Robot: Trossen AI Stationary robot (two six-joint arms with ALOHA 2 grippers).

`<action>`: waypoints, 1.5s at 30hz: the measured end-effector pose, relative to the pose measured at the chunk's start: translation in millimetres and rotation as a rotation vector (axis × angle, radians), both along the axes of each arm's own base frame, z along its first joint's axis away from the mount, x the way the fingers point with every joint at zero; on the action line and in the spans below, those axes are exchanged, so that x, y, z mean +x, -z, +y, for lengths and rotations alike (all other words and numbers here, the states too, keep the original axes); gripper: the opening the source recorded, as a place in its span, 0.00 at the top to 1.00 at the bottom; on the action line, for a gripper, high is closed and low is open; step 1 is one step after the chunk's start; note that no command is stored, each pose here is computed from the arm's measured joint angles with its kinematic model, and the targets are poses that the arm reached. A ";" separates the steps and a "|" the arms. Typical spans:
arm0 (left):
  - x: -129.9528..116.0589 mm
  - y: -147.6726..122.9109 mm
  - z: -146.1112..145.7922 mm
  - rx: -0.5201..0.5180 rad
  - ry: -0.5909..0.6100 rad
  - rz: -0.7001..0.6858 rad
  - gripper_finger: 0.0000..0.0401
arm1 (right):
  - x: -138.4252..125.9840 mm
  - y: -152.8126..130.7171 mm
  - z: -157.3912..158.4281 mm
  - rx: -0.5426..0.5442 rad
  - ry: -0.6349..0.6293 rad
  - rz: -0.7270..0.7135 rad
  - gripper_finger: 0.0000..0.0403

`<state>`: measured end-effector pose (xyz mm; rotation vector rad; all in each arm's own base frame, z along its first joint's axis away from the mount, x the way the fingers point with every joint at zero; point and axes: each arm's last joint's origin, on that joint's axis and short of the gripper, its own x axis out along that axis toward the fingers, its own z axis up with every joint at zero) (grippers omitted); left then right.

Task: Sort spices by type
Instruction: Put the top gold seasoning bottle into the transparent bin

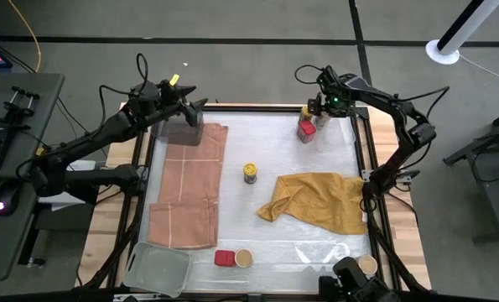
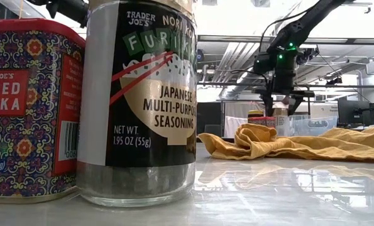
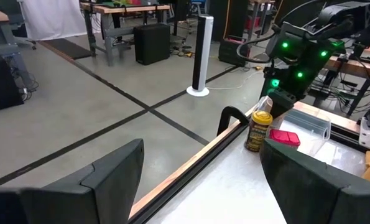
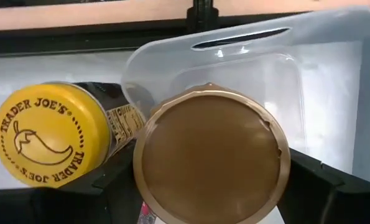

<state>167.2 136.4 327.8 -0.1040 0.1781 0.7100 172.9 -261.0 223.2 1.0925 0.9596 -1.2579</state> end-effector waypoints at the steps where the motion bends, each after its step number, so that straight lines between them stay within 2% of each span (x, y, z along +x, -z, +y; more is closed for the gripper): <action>1: 0.0 0.0 0.0 -0.003 -0.001 -0.002 0.24 | 0.3 0.0 -0.2 -0.001 -0.021 -0.001 0.31; 4: 0.0 0.0 0.0 -0.007 -0.002 -0.006 0.24 | 0.9 -0.1 -0.2 -0.002 -0.086 -0.002 0.31; 8: 0.0 0.0 -0.1 -0.007 -0.002 -0.005 0.24 | 1.2 0.2 -0.8 -0.010 -0.075 -0.002 0.28; 16: 0.0 0.1 -0.1 -0.007 -0.002 -0.005 0.24 | 1.3 0.8 -1.2 -0.015 -0.063 0.002 0.09; 19: 0.0 0.1 -0.1 -0.007 -0.002 -0.005 0.24 | 0.2 -2.9 0.2 -0.026 -0.076 0.000 0.05; 25: 0.0 0.1 -0.1 -0.007 -0.002 -0.005 0.24 | -7.2 -16.9 3.3 -0.072 -0.121 -0.006 0.03; 29: 0.0 0.1 0.0 -0.007 -0.002 -0.005 0.24 | -17.6 -33.1 6.7 -0.122 -0.103 -0.030 0.03; 39: 0.0 0.3 -0.1 -0.010 -0.003 -0.003 0.24 | -38.1 -81.2 37.4 -0.258 -0.136 -0.097 0.03; 42: -0.2 1.1 -0.2 -0.015 -0.003 0.004 0.24 | -42.3 -87.5 49.2 -0.248 -0.177 -0.079 0.03; 45: -0.3 2.0 -0.3 -0.020 -0.003 0.011 0.24 | -44.4 -85.5 62.4 -0.171 -0.219 -0.011 0.03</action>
